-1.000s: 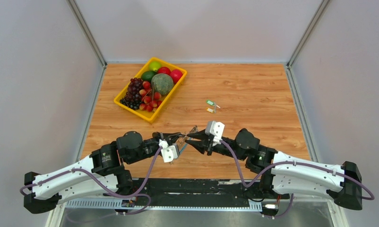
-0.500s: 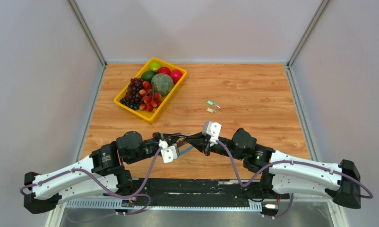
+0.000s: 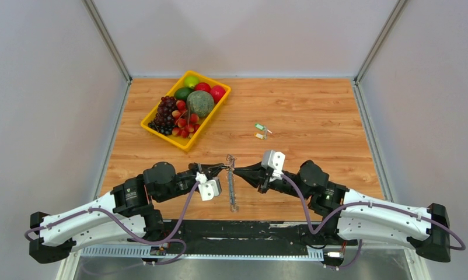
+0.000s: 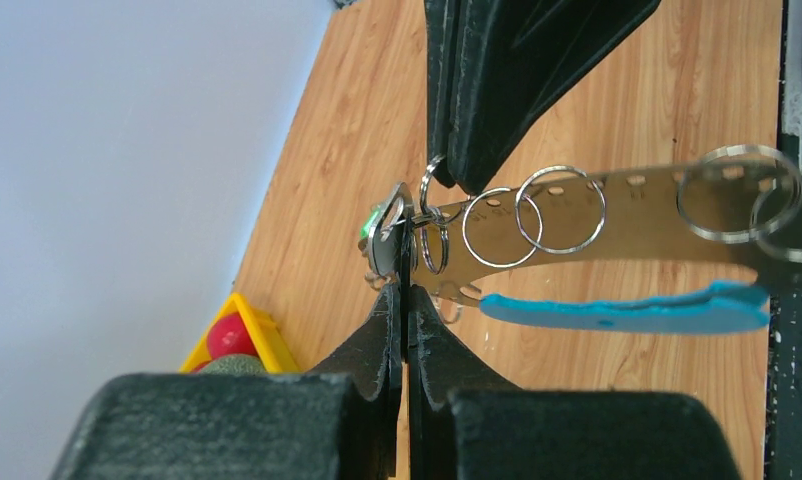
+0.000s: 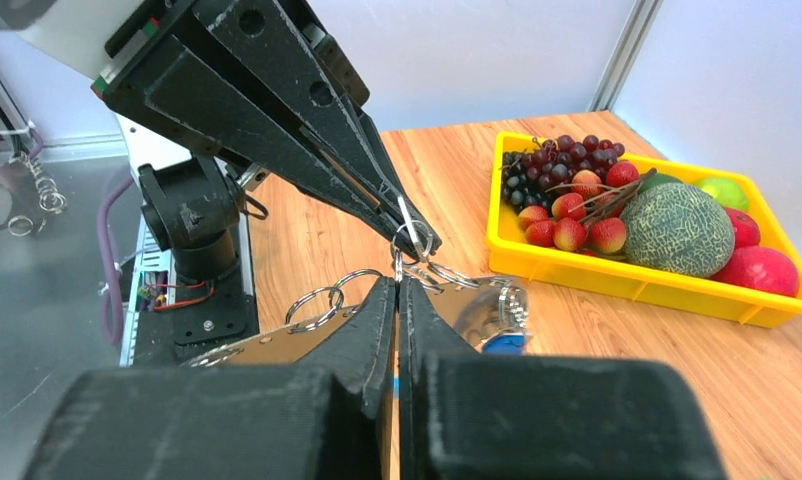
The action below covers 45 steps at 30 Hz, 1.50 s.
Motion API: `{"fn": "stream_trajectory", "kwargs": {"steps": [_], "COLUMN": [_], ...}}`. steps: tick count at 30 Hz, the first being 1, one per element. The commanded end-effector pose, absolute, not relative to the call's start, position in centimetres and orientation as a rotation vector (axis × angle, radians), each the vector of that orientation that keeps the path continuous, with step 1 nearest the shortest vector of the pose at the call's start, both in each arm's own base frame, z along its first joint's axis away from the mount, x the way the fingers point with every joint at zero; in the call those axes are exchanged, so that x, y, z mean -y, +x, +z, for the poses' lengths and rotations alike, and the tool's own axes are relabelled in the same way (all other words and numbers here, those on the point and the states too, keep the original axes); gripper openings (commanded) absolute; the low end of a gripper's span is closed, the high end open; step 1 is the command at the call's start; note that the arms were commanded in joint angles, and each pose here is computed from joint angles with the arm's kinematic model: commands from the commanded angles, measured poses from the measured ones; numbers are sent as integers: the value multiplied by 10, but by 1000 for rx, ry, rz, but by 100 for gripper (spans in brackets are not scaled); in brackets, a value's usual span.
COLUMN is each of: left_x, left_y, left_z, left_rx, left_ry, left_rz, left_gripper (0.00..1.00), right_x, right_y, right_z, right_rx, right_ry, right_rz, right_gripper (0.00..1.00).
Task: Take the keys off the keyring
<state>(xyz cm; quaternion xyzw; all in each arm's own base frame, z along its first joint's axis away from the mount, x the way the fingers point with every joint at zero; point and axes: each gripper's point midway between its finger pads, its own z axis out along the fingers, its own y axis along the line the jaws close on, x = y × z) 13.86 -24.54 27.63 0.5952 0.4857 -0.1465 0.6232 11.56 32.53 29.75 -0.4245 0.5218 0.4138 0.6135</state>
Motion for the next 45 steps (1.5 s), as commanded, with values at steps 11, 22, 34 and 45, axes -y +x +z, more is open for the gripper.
{"fn": "stream_trajectory", "kwargs": {"steps": [11,22,34,45], "left_x": [248,251,255,251], "left_y": [140,137,137,142], "left_z": [301,296,290,292], "left_rx": [-1070,-1063,-1071,-1090], "left_ry": [1310,1347,1373,1348], "left_rz": [-344,-356,-357,-332], "left_gripper": [0,0,0,0], "right_x": [-311,-316,-316,-317], "right_y": [100,103,97,90], "right_z": [351,357,367,370], "right_rx": [-1052,-1057,-1037,-1049], "right_ry": [-843,-813,-783,-777], "right_rz": [1094,1118,1179,1249], "right_gripper": [0,0,0,0]}}
